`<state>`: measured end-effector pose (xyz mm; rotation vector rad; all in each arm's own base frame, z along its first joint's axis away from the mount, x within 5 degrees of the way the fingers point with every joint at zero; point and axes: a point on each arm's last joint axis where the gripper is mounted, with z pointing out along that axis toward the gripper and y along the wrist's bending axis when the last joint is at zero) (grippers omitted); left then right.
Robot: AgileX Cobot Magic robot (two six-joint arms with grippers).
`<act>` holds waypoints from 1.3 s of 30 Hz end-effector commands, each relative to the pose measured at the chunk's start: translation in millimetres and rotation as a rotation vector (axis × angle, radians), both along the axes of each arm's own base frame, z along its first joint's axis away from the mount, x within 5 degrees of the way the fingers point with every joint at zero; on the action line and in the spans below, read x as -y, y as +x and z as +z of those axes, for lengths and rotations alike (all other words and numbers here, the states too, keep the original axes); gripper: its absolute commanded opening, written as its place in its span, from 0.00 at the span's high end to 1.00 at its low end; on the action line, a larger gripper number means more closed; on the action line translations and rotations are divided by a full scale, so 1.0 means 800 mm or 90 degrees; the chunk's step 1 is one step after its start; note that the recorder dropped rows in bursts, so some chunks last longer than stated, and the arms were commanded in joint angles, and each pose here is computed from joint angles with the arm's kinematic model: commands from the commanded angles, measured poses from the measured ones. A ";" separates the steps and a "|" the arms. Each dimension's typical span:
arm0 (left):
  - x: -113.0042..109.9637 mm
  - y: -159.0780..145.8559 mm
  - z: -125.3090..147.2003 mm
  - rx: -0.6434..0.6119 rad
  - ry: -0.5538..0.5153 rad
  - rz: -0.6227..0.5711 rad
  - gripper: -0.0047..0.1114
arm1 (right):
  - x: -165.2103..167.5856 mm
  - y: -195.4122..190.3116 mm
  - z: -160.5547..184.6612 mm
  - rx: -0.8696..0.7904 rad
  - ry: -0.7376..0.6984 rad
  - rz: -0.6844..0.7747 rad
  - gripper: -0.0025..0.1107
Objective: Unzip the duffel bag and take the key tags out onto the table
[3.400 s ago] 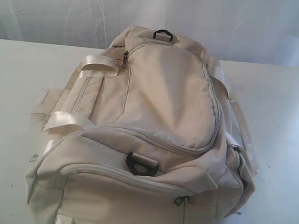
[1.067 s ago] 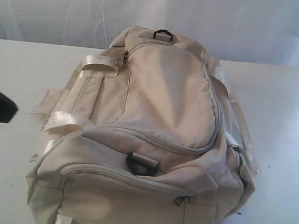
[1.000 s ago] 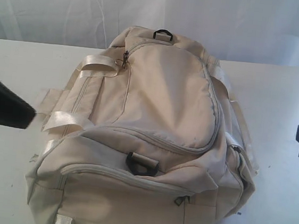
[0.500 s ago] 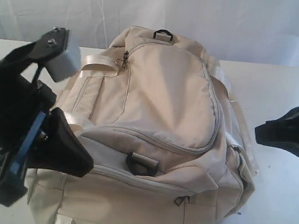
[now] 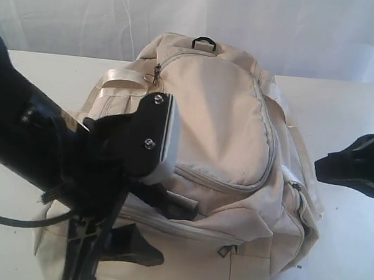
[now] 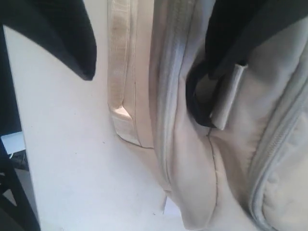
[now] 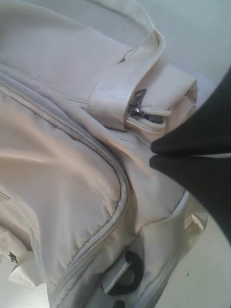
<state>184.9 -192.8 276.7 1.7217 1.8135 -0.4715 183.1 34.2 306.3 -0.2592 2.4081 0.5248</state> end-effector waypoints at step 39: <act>-0.106 0.043 -0.053 -0.137 0.438 0.327 0.96 | 0.002 0.007 0.018 0.053 -0.006 -0.008 0.98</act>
